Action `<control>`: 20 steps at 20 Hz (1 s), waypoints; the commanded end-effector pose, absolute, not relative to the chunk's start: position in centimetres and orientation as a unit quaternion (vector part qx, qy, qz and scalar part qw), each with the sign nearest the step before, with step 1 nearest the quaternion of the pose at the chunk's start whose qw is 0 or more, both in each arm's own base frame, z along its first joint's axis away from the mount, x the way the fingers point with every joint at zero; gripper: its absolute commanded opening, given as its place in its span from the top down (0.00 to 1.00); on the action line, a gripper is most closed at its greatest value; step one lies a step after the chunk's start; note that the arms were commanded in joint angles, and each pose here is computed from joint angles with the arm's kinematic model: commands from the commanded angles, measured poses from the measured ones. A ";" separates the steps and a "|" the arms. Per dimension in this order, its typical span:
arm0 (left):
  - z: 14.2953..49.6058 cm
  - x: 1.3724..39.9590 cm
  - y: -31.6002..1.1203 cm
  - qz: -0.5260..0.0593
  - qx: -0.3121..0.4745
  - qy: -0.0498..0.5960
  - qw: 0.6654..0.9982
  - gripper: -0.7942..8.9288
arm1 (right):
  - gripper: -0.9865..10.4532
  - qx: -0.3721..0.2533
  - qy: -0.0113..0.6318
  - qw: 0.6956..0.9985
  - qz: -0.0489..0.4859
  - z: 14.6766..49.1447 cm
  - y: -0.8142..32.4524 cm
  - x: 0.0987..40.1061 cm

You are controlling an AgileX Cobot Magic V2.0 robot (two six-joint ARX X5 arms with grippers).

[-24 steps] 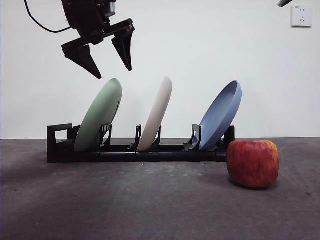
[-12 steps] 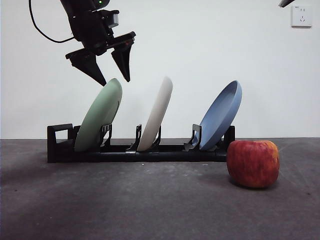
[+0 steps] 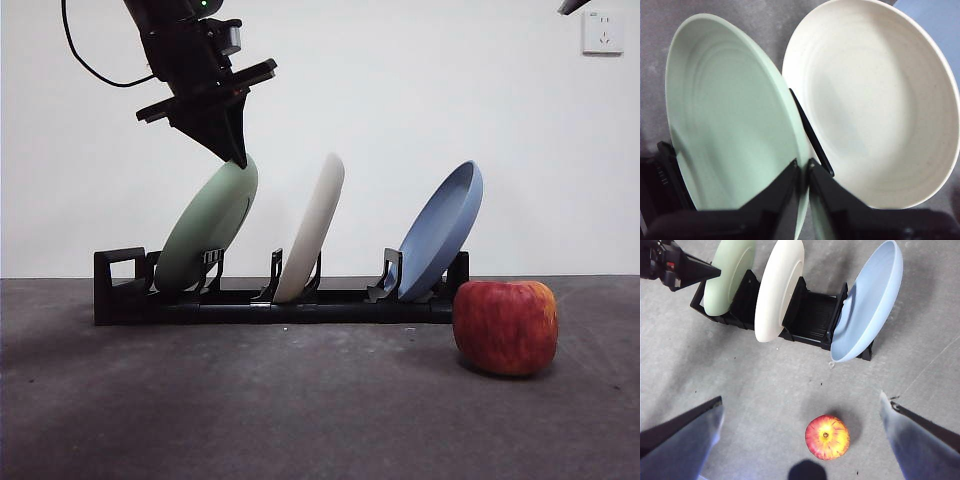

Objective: Take the green plate from the plate rack,put the plate on the table,take the apple from the table,put the apple in the plate

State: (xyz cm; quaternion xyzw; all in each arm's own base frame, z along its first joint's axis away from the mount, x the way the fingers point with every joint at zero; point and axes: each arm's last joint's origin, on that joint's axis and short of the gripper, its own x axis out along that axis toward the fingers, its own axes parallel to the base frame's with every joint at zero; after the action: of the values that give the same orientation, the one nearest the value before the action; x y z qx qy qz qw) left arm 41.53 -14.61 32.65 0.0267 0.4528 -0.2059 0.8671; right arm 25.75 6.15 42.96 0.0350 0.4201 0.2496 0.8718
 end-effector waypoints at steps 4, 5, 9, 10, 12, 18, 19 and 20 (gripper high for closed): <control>38.2 40.8 -14.6 -0.212 0.029 0.393 0.894 0.93 | 0.34 0.033 0.416 0.874 0.250 43.1 6.2 25.8; 40.2 40.2 -14.7 -0.218 0.027 0.372 0.902 0.93 | 0.34 0.033 0.416 0.874 0.249 43.1 6.2 25.8; 48.4 35.6 -14.2 -0.268 0.011 0.270 0.925 0.93 | 0.34 0.033 0.412 0.876 0.250 43.1 6.2 25.9; 50.4 33.8 -13.9 -0.280 0.008 0.240 0.930 0.93 | 0.34 0.032 0.409 0.877 0.250 43.2 6.2 25.9; 53.3 30.4 -13.2 -0.291 0.006 0.193 0.937 0.93 | 0.34 0.032 0.406 0.878 0.251 43.2 6.2 26.0; 59.4 19.8 -10.9 -0.350 0.003 0.061 0.935 0.93 | 0.34 0.032 0.399 0.881 0.252 43.3 6.2 26.1; 60.0 17.7 -10.6 -0.362 0.008 0.048 0.931 0.93 | 0.34 0.032 0.399 0.881 0.252 43.3 6.2 26.1; 60.5 16.0 -10.2 -0.372 0.013 0.043 0.927 0.93 | 0.34 0.032 0.399 0.881 0.252 43.3 6.2 26.1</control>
State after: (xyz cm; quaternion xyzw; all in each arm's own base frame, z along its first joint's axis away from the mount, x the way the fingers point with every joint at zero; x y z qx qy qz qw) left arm 16.35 -10.37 60.41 0.0010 0.0477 -0.3704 0.9277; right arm 26.00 6.20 43.19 0.0331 0.4039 0.2503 0.8793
